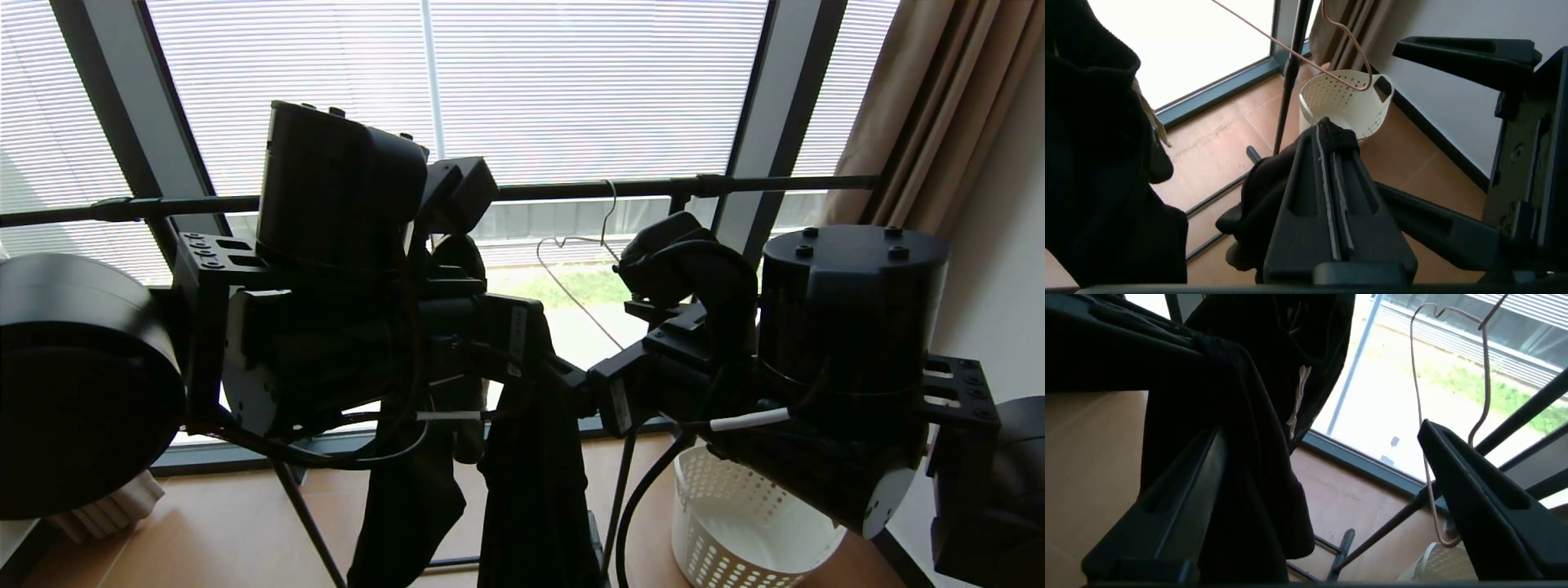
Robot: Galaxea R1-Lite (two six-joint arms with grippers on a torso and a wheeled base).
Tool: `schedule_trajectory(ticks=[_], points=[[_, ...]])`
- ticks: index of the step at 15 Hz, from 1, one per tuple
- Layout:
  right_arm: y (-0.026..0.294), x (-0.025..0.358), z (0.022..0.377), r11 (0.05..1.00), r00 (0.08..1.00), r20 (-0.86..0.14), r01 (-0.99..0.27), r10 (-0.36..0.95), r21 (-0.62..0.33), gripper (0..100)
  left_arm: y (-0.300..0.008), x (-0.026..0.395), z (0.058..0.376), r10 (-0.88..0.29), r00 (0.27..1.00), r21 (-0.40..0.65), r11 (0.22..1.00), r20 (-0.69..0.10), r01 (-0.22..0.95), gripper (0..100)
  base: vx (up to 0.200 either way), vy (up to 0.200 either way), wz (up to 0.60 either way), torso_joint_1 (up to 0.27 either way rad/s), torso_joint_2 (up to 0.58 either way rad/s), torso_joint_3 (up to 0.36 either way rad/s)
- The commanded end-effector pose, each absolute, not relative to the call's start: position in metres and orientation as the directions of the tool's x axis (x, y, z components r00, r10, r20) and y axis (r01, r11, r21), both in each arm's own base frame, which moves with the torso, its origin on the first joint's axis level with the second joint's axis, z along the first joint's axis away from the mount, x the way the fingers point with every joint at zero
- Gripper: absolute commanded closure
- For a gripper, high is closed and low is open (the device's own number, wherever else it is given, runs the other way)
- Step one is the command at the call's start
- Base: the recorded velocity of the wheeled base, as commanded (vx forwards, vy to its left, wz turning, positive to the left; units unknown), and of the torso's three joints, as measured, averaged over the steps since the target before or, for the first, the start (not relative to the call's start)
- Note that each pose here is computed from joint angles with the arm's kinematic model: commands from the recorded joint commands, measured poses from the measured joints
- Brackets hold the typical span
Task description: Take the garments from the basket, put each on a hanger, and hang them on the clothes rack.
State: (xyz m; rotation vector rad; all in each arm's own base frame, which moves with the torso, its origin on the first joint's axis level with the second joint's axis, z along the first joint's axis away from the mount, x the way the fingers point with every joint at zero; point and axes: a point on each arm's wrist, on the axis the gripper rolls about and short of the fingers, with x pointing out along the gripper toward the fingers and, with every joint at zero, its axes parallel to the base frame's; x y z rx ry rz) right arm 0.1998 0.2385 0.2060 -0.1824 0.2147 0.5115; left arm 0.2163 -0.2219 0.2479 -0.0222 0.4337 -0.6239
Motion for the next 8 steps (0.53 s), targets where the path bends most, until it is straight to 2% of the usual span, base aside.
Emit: schedule_trajectory(ticks=[1,8], points=[[0.2474,0.2046,0.2004,0.854,0.847,-0.262,-0.506,0.463,-0.126,0,-0.2234,0.2143,0.2488,-0.572,0.725,-0.146,0.813,-0.383,0.564,100,0.000,0.000,0.00,0.000,0.00,0.000],[0.2462,0.2009,0.1971,0.856,0.848,-0.271,-0.501,0.455,-0.129,0,-0.2237,0.2151,0.2479,-0.543,0.747,-0.131,0.833,-0.384,0.537,100,0.000,0.000,0.00,0.000,0.00,0.000]])
